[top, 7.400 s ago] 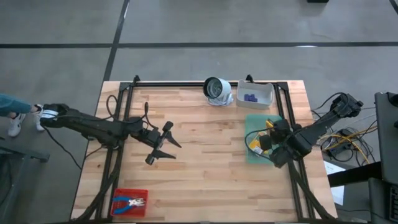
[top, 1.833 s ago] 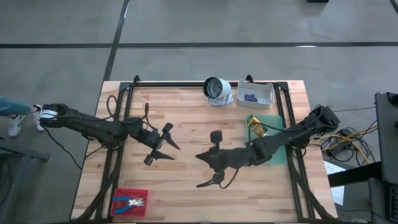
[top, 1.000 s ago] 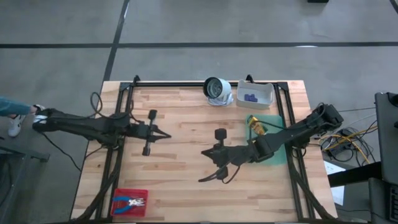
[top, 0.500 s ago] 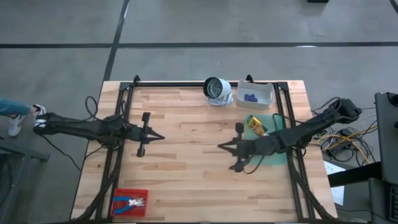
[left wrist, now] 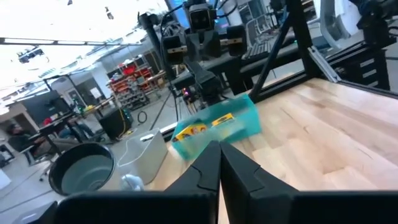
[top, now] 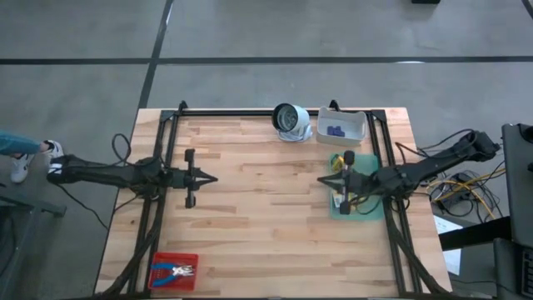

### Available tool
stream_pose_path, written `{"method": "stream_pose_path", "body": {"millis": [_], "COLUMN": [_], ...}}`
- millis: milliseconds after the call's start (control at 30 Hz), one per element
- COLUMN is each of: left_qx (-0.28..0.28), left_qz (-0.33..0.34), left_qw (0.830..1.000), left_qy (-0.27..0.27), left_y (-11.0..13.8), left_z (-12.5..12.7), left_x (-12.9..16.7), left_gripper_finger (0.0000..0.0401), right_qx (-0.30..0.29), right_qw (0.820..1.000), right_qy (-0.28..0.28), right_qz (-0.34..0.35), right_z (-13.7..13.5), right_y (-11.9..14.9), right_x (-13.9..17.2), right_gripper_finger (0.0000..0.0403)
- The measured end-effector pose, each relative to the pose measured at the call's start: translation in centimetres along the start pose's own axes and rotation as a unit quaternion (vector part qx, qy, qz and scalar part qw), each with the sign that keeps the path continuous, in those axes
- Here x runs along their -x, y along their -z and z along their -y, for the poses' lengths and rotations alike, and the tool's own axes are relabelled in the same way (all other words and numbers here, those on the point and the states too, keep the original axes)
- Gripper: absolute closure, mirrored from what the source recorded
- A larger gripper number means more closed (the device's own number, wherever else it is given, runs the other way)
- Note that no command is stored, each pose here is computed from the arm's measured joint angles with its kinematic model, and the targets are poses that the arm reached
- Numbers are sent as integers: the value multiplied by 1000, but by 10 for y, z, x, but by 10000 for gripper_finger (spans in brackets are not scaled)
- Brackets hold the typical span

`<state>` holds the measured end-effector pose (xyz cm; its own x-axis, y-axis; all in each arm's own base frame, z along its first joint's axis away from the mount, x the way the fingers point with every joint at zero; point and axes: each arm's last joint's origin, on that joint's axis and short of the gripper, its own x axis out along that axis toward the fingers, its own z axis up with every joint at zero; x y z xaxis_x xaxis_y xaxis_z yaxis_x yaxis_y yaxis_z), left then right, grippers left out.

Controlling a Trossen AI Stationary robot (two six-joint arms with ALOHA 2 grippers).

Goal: Pick & Place School Supplies
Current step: Return to Home Position

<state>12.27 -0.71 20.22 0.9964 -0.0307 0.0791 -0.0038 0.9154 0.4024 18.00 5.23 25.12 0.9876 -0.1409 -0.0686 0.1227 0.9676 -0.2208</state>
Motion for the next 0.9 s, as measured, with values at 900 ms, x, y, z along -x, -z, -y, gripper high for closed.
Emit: {"method": "stream_pose_path", "body": {"millis": [900], "left_qx": [-2], "left_qz": [-46], "left_qw": [997], "left_qy": [-58], "left_y": [31], "left_z": [1], "left_x": [7], "left_gripper_finger": [394], "right_qx": [-50], "right_qw": [997], "right_qy": [34], "right_qz": [36], "right_z": [21], "right_y": [47], "right_x": [39], "right_gripper_finger": [394]}}
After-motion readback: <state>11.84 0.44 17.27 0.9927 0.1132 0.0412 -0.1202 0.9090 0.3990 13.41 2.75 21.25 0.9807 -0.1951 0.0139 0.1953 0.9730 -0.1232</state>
